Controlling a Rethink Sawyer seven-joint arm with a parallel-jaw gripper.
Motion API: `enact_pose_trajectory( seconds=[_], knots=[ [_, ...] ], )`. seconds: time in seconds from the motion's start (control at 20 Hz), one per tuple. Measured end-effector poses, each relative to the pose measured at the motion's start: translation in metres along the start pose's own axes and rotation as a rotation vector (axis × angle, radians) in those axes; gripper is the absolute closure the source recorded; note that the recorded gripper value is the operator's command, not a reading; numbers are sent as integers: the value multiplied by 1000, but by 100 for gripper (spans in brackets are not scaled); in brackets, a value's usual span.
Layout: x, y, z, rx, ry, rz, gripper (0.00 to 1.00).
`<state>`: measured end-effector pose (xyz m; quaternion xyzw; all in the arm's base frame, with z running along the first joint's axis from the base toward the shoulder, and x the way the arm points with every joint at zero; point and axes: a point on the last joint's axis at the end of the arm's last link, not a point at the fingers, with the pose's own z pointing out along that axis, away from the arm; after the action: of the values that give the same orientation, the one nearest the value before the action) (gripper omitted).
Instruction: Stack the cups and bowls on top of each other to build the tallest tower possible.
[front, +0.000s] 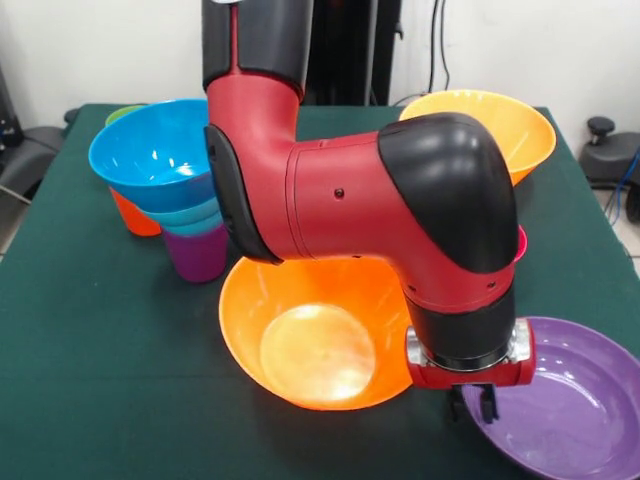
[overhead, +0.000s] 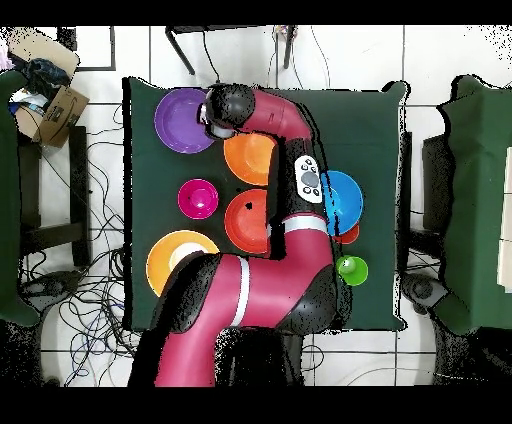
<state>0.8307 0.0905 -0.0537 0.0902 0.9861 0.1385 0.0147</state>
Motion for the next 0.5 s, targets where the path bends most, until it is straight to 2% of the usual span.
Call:
enact_pose_trajectory(
  seconds=[0.25,0.5],
  knots=[
    [-5,5,-8,-13,-12,-2,100],
    [-7,6,-12,-10,-17,-7,100]
  ],
)
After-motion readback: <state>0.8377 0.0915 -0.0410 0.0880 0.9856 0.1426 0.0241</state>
